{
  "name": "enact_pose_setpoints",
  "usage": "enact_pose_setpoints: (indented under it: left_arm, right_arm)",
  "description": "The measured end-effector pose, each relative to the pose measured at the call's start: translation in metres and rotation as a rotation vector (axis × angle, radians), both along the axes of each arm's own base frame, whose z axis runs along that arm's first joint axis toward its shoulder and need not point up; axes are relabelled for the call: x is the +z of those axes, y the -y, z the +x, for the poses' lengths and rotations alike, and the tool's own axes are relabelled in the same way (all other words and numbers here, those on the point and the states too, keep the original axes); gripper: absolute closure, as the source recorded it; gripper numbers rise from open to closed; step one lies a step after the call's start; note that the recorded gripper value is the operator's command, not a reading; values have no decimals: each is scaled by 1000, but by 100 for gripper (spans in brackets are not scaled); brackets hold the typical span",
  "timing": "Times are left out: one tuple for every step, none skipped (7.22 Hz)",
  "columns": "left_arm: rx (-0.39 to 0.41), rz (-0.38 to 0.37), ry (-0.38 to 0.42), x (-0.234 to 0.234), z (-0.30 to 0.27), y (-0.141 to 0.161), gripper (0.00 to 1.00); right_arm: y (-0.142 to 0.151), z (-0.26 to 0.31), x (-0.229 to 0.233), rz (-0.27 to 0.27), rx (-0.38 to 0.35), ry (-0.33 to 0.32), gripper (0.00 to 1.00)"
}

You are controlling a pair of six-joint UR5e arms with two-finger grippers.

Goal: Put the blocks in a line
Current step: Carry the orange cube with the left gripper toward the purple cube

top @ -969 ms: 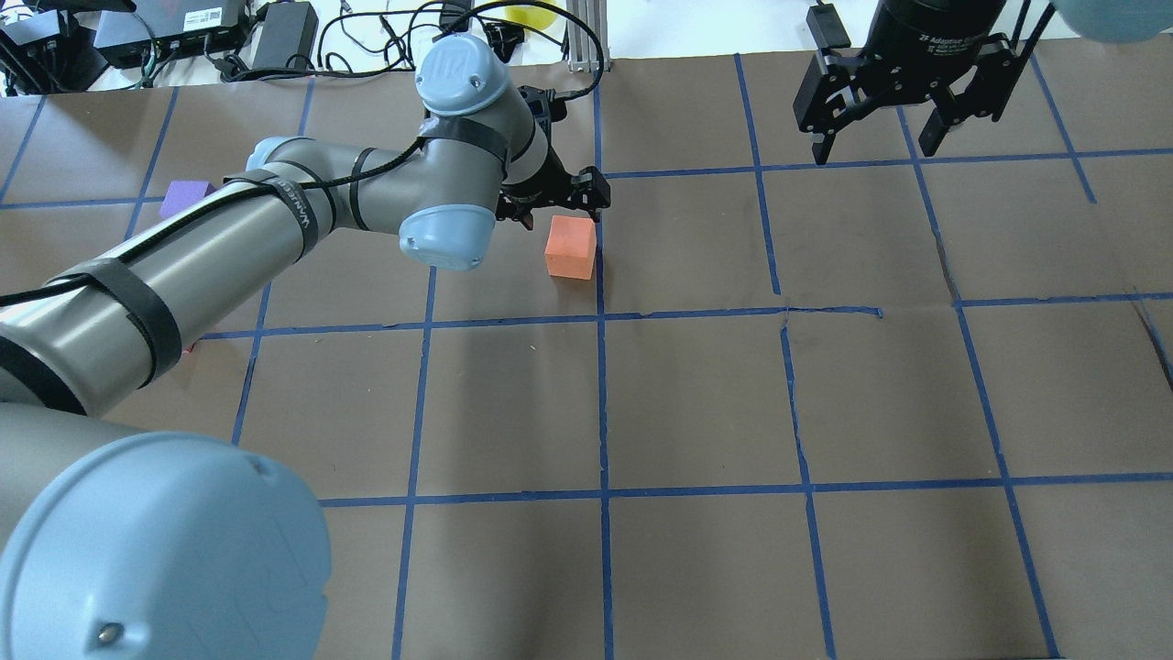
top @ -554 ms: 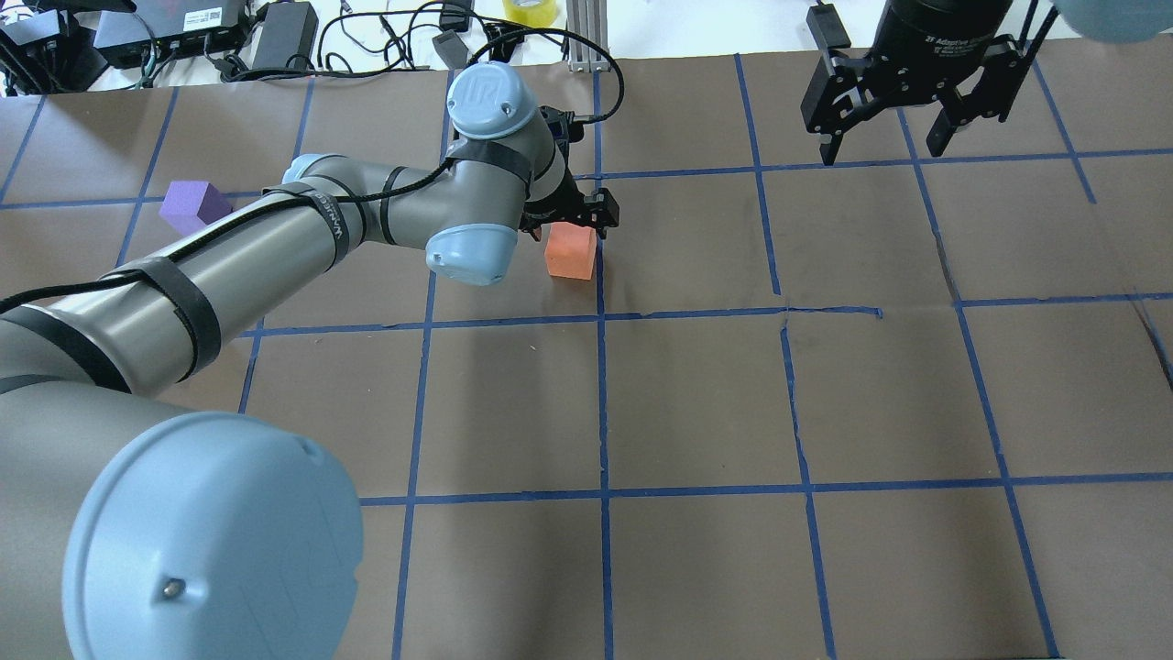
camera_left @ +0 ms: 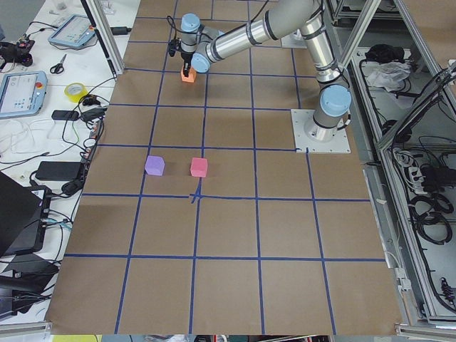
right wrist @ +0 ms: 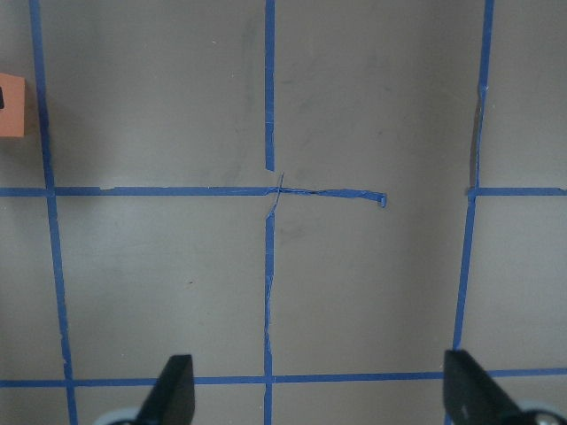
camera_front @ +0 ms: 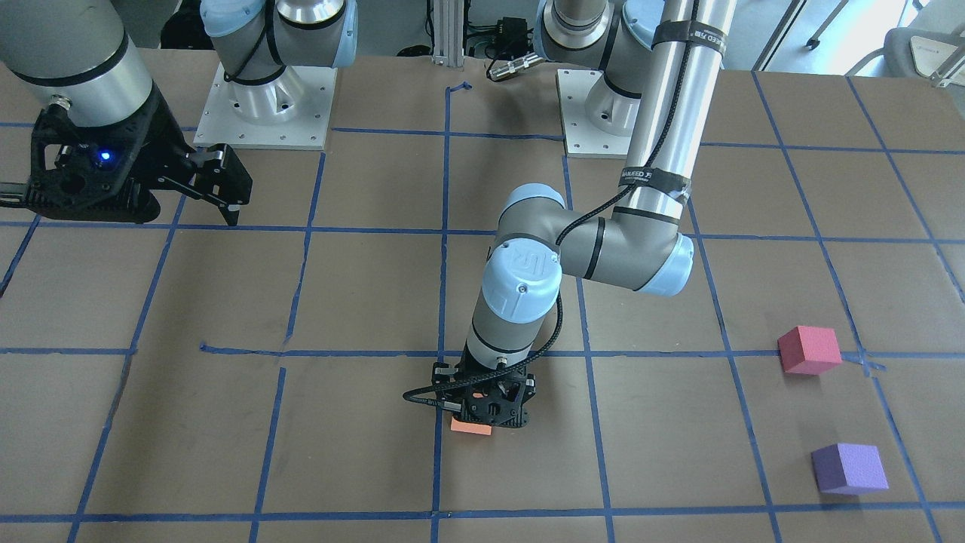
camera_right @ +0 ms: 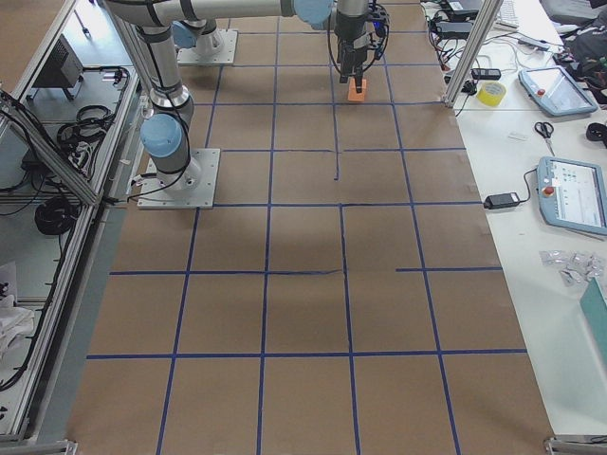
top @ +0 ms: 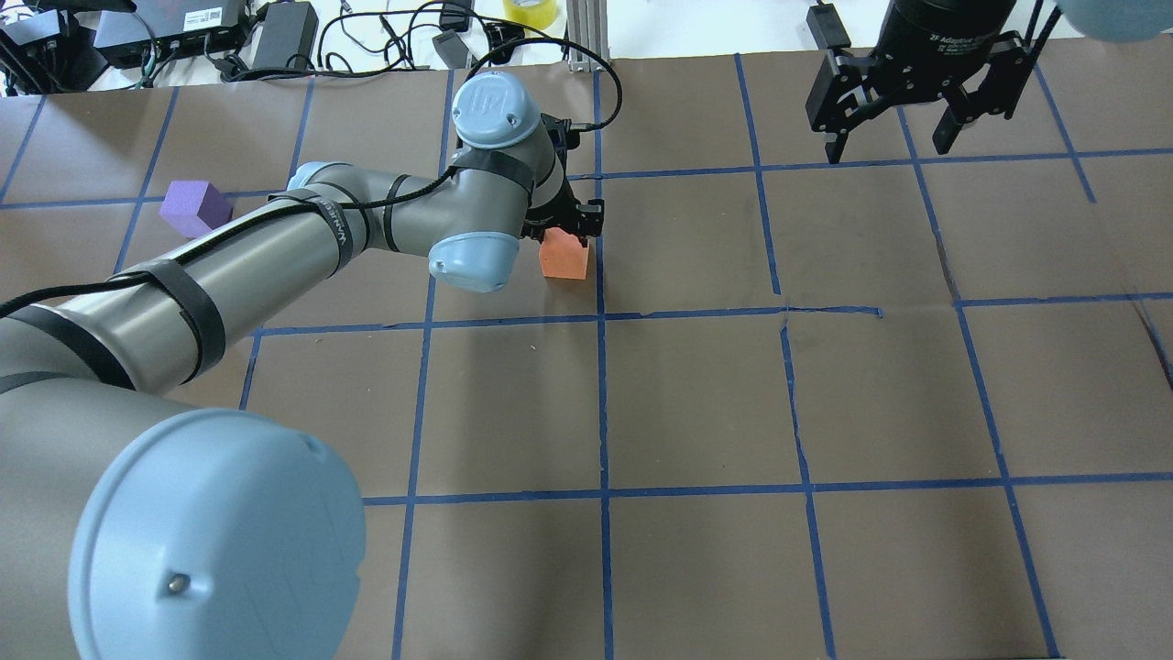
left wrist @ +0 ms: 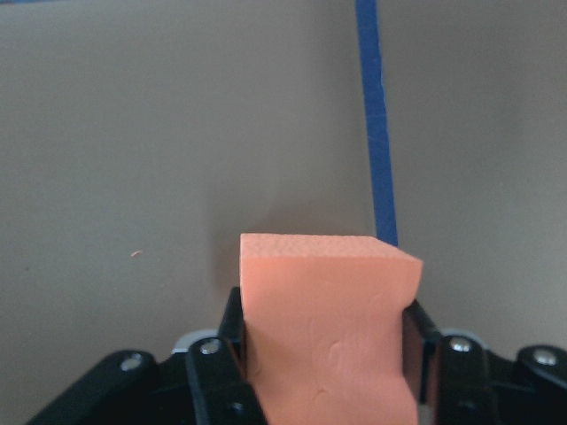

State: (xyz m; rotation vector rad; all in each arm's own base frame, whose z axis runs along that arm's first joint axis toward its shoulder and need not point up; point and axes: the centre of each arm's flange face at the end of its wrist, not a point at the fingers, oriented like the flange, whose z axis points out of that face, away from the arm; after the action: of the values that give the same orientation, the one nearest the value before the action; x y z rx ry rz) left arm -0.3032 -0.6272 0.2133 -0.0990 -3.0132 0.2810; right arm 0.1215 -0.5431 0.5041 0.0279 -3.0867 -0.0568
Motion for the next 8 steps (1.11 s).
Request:
enact_pose_setpoints:
  left_arm:
    - [32,0,5,17,16,6,100]
    - [75,1,3,34,45,15,100]
    - [116,3,4,52,87,26,100]
    - [135,14,9,67,141,34,100]
    - [132,27,17,79,200,38,100]
    - [119,39,28,90,257,36,100]
    - [118,43,34,98,308,32,100]
    - [135,46,22,103,357,26,100]
  right_arm:
    - [0,-1,0,-1,1,-7,0]
    - [-1,-1,2,-3,0,-16,0]
    - [-2,-1,4,-6,-1,-20,0]
    - [-2,-1,4,-6,-2,-23,0]
    - [-1,-1,2,-4,-2,-23,0]
    - [-1,-1,1,0,-1,-22,0]
    - [-1,-1,-1,4,3,-23,0]
    - [-2,-2,-2,7,5,-26,0]
